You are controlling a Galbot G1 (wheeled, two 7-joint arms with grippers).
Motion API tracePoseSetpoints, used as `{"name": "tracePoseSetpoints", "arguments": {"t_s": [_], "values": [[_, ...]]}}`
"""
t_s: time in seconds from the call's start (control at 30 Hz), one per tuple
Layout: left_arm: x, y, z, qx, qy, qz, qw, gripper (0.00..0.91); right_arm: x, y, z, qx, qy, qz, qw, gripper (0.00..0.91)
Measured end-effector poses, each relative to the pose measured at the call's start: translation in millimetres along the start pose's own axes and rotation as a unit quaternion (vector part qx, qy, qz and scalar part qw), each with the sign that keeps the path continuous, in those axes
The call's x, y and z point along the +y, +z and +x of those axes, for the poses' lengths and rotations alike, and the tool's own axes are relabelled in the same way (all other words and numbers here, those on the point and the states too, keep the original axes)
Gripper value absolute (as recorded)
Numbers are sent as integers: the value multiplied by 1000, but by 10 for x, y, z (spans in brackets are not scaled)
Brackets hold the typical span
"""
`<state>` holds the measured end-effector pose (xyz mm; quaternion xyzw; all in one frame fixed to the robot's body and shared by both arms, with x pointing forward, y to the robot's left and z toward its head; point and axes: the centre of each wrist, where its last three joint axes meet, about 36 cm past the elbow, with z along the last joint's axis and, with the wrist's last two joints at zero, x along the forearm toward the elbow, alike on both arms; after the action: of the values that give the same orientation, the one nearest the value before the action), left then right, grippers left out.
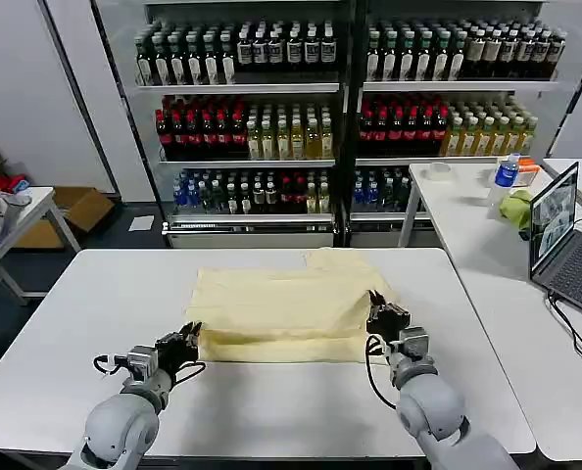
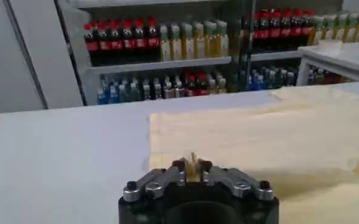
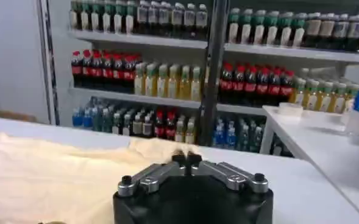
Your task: Fold and organize the clothes.
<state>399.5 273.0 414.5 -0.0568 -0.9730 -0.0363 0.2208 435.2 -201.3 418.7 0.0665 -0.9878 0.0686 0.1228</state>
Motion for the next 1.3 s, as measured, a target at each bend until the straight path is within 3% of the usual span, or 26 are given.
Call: {"name": "tracePoseSetpoints", "arguments": {"t_s": [0.57, 1.17, 1.23, 1.27, 1.3], "values": [[19, 85, 93, 13, -7, 4, 1000, 907, -104, 151, 281, 26, 16, -14, 999, 907], [8, 164, 59, 32, -2, 13, 999, 907, -253, 497, 630, 112, 36, -84, 989, 907], [15, 173, 50, 34, -3, 13, 999, 756, -246, 510, 640, 117, 36, -89, 988, 907], [18, 178, 47, 35, -4, 13, 999, 494, -243, 516, 645, 119, 35, -91, 988, 907], [22, 183, 44, 36, -4, 13, 999, 413, -241, 522, 651, 121, 35, -93, 988, 907]]}}
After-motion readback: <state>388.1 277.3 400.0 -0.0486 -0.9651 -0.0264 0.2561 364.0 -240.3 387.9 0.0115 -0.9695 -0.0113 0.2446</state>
